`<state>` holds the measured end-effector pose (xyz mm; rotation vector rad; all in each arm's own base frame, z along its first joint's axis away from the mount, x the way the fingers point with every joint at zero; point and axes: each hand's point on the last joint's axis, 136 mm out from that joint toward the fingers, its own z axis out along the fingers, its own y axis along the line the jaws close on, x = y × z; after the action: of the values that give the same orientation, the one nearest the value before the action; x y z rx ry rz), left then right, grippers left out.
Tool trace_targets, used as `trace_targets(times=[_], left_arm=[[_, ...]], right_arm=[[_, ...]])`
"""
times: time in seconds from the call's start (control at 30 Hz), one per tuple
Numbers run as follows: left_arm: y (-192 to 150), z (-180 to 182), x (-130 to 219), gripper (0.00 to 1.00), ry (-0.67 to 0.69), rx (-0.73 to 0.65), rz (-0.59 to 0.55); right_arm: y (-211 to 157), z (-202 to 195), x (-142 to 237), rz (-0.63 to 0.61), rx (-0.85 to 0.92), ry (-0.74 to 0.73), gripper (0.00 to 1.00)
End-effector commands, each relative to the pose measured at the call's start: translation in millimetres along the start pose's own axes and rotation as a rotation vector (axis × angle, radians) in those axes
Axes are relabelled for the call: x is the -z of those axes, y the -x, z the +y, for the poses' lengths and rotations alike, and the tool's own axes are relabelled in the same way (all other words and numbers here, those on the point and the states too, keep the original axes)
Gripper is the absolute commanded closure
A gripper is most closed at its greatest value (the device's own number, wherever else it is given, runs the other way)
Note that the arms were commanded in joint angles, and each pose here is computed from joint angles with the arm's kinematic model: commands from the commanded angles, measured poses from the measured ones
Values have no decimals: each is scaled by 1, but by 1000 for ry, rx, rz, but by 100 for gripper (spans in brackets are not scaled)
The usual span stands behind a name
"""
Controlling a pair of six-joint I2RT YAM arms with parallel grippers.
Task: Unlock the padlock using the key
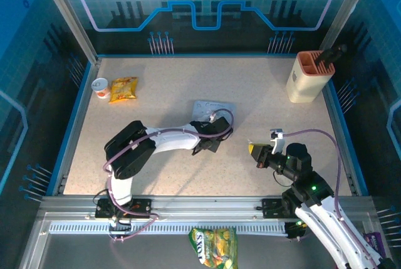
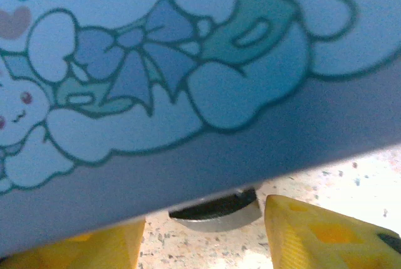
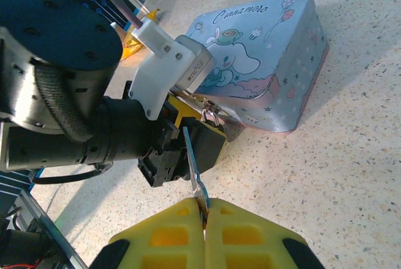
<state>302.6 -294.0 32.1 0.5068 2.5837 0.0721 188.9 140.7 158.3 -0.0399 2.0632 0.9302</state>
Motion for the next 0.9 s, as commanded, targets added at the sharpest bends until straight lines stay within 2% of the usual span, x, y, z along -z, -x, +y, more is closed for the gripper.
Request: trace_targets(times=[0.0,0.17,0.27,0.33,0.6,0.87], left_arm=[[6,-3,-4,50,-13,48,3],[0,-3,-8,54,-15,99,26],[-5,-14,-8,52,-97,145,26],[-9,-18,-8,47,-168,192,16],[-11,-10,-2,42,-412,365,-98],[-5,12,-15,44,-504,447,-185]], right_arm=[[1,0,-1,-6,-15,13,100],[-1,0,-3,-7,-29,27,100],[-2,0,-5,-2,-32,29,100],[-3,0,-6,4,-33,31,100],[-6,0,-6,11,-42,36,100],[-4,3,-5,7,-52,52,100]])
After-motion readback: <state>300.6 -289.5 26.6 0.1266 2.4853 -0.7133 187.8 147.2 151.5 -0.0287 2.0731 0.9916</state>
